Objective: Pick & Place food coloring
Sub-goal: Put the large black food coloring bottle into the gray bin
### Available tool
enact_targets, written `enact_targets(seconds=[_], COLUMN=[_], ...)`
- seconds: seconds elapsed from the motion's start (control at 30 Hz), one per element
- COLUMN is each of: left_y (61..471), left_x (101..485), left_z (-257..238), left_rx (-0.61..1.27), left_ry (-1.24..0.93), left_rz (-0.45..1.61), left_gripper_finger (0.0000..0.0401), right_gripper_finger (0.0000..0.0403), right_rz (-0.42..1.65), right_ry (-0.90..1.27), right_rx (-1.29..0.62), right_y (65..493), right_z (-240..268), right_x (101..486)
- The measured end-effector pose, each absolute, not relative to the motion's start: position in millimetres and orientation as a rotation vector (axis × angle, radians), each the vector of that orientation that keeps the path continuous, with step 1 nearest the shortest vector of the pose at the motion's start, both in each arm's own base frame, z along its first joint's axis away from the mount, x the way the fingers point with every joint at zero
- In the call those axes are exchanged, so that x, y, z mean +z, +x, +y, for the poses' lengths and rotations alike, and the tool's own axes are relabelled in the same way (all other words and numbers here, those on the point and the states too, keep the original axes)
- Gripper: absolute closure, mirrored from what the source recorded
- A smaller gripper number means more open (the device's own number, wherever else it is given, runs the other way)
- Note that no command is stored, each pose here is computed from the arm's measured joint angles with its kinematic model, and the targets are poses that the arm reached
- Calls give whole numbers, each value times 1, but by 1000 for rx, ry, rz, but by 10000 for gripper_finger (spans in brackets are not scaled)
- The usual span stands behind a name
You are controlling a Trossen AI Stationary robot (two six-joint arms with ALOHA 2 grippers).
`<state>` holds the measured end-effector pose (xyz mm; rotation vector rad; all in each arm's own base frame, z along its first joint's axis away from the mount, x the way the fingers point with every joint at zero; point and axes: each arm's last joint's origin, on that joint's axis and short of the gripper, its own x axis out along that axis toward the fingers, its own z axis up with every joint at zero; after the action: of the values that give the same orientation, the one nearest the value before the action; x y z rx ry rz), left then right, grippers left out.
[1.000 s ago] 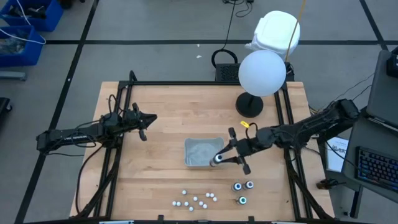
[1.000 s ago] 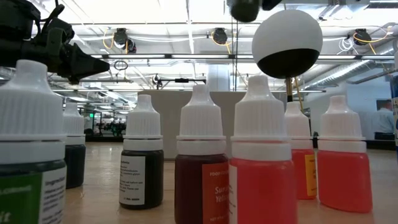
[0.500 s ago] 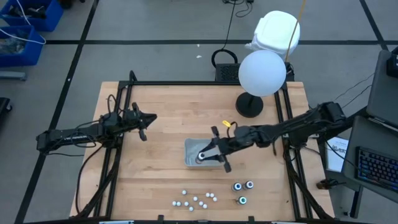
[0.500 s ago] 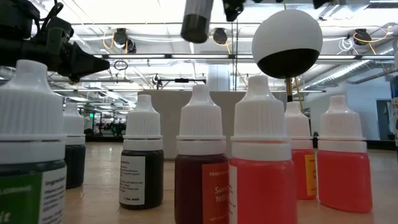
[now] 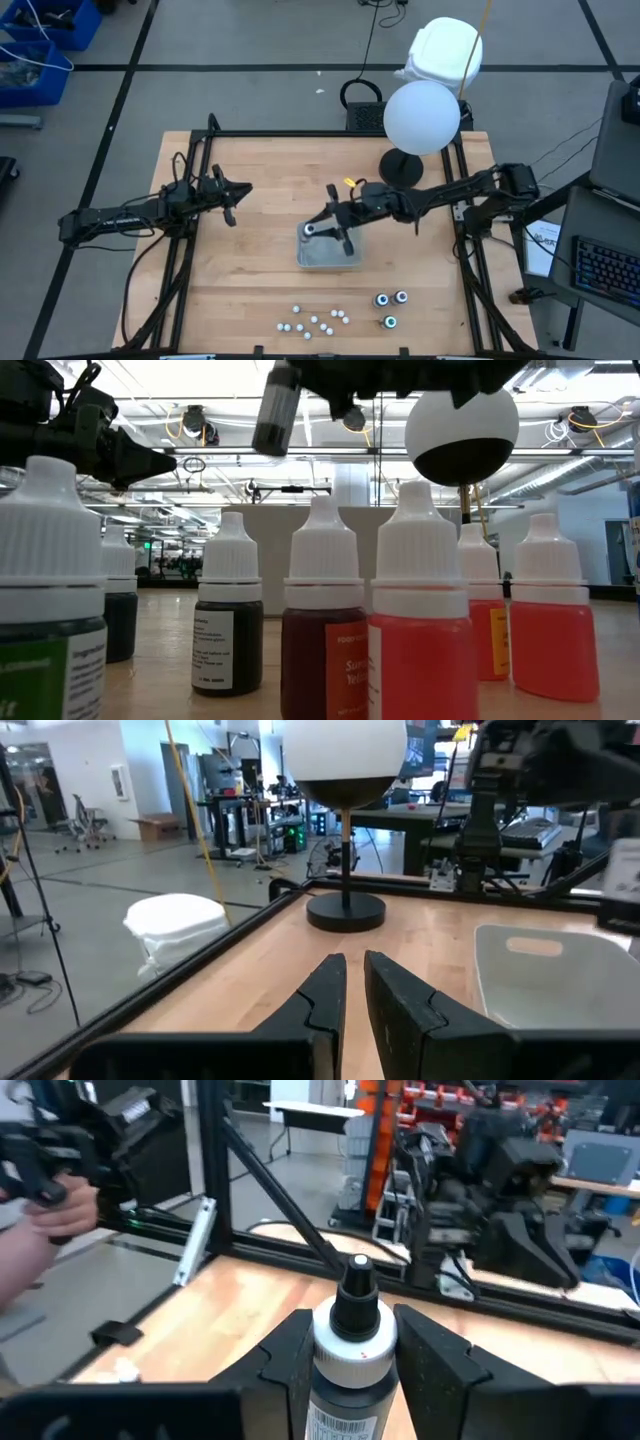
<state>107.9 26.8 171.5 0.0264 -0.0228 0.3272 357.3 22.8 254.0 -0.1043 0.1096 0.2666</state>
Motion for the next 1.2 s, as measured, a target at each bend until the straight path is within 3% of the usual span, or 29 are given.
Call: enact_targets(seconds=[0.67, 1.2], left_y=[108, 108], left_x=[171, 171], left_z=[27, 27], left_rx=[328, 328], left_ry=[49, 50], left_rz=[-18, -18], left_gripper_finger=[354, 354], right_gripper_finger=[291, 289], right_rz=[235, 276], right_ry=[-62, -62], right_rx=[209, 172], right_y=[379, 384], right_z=[1, 0], right_x=[201, 181])
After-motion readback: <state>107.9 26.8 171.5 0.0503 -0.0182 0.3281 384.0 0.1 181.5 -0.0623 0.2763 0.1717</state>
